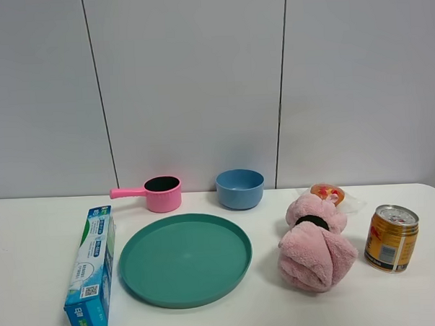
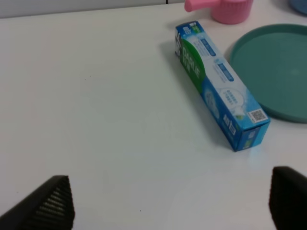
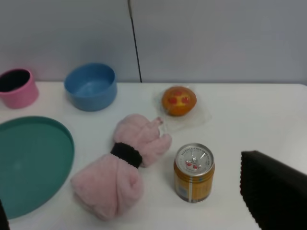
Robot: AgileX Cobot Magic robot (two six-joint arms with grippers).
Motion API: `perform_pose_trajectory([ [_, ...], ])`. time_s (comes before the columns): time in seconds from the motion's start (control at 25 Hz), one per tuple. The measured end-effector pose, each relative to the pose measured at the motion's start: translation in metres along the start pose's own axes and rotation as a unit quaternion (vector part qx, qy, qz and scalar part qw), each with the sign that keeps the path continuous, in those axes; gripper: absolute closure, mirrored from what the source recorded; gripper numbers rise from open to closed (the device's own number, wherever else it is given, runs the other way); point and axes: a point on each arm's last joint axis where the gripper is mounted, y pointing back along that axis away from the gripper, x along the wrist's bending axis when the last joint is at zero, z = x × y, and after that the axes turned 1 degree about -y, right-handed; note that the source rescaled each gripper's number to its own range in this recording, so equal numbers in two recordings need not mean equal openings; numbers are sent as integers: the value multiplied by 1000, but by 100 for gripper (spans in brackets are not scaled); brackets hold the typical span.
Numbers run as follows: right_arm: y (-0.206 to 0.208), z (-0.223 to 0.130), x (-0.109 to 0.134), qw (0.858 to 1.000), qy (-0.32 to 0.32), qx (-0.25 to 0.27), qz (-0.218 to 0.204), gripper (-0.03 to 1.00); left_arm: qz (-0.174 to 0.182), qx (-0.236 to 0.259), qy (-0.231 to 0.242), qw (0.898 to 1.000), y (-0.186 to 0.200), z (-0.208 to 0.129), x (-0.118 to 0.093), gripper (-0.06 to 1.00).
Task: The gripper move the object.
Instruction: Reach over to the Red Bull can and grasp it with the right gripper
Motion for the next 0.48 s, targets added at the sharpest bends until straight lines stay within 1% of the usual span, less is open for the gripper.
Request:
perform_pose_trajectory([
  [0.08,-22,14,-6,1000,-1,28,-1,5,0,0,0,1000,0,0,0,-6],
  [0.24,-78,31,-21,994,-6,106,-5,5,0,0,0,1000,0,0,0,-6],
  [0.36,-124,35,-35,986,-13,167,-21,-1,0,0,0,1000,0,0,0,-6],
  [0.48,-166,33,-48,973,-45,223,-45,-3,0,0,0,1000,0,0,0,-6],
])
